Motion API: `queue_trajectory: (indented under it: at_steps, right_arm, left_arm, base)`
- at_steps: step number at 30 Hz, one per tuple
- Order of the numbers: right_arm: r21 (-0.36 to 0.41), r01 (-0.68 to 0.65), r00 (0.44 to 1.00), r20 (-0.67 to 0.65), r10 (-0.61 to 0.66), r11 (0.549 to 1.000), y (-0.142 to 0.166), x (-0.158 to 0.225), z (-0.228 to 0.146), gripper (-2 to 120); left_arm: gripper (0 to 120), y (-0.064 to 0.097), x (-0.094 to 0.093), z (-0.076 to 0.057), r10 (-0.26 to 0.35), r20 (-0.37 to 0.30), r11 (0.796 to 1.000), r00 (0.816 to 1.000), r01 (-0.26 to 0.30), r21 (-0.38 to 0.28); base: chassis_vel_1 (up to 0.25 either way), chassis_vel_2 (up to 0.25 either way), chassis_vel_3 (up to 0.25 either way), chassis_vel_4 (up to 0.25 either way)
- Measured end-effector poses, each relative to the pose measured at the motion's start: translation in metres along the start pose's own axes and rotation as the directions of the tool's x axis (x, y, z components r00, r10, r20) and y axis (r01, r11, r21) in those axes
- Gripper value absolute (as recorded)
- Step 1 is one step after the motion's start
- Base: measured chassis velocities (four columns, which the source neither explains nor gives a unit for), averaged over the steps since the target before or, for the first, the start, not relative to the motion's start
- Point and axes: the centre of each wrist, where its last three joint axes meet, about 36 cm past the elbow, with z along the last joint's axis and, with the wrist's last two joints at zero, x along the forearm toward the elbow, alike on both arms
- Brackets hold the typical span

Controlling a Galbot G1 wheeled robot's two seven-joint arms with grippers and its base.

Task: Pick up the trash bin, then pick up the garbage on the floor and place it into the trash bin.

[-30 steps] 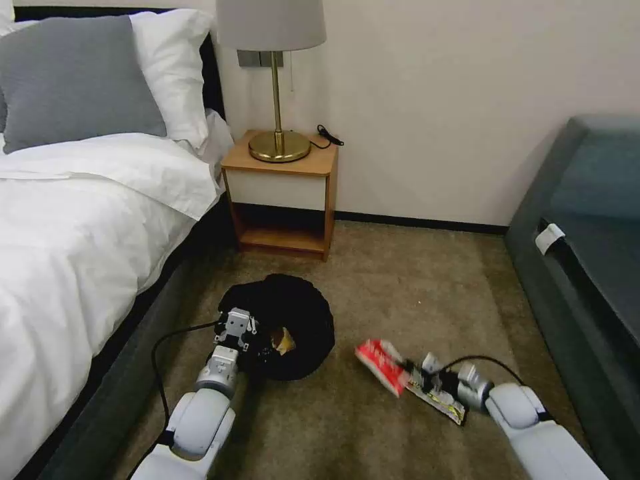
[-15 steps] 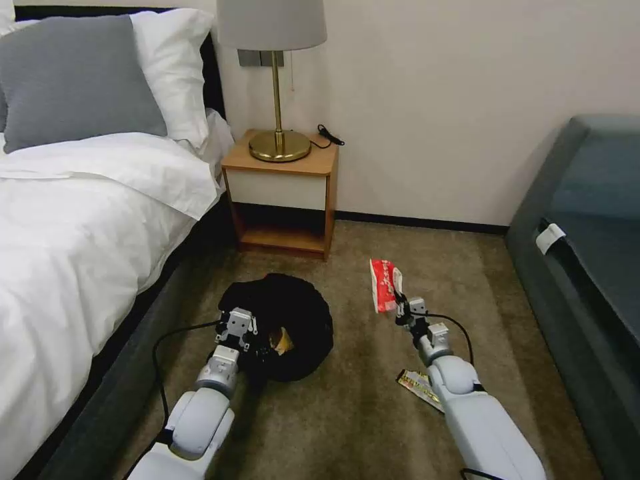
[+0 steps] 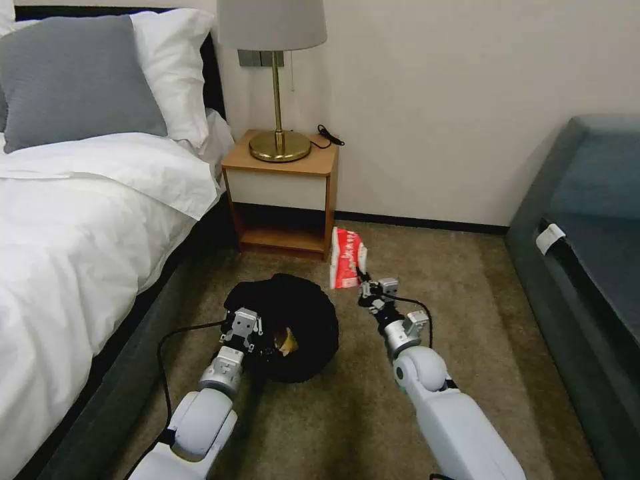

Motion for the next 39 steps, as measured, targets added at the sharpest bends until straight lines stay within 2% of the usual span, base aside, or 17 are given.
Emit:
queue_trajectory:
  at_steps: [3, 15, 24, 31, 36, 39]
  right_arm:
    - [-0.051, 0.055, 0.998, -0.002, -0.055, 0.997, 0.014, 0.007, -0.006, 0]
    - [-0.052, 0.233, 0.970, -0.058, -0.236, 0.971, 0.019, 0.037, 0.016, 0]
    - [-0.015, 0.230, 0.965, -0.129, -0.230, 0.973, 0.017, 0.053, 0.040, 0]
    - [0.064, 0.189, 0.963, -0.208, -0.172, 0.980, 0.011, 0.069, 0.065, 0]
    - [0.094, 0.163, 0.965, -0.221, -0.139, 0.982, 0.008, 0.073, 0.068, 1]
    - [0.091, 0.131, 0.968, -0.229, -0.108, 0.987, 0.009, 0.074, 0.064, 14]
  left_arm:
    - [4, 0.000, 0.000, -0.001, 0.008, 0.003, 1.000, 1.000, -0.008, 0.004]
    - [4, 0.004, -0.004, -0.008, 0.018, 0.017, 1.000, 1.000, -0.018, 0.001]
    - [4, -0.002, -0.001, -0.009, 0.020, 0.014, 1.000, 1.000, -0.020, 0.019]
    - [4, -0.014, 0.000, -0.009, 0.031, 0.009, 0.999, 0.999, -0.032, 0.041]
    - [4, -0.015, 0.000, -0.009, 0.033, 0.009, 0.999, 0.999, -0.033, 0.042]
    - [4, -0.014, 0.001, -0.009, 0.034, 0.008, 0.999, 0.999, -0.034, 0.038]
  base:
    - [0.000, 0.000, 0.000, 0.000]
    - [0.000, 0.000, 0.000, 0.000]
    - [0.000, 0.000, 0.000, 0.000]
    - [0.000, 0.000, 0.000, 0.000]
    - [0.000, 0.000, 0.000, 0.000]
    - [0.000, 0.000, 0.000, 0.000]
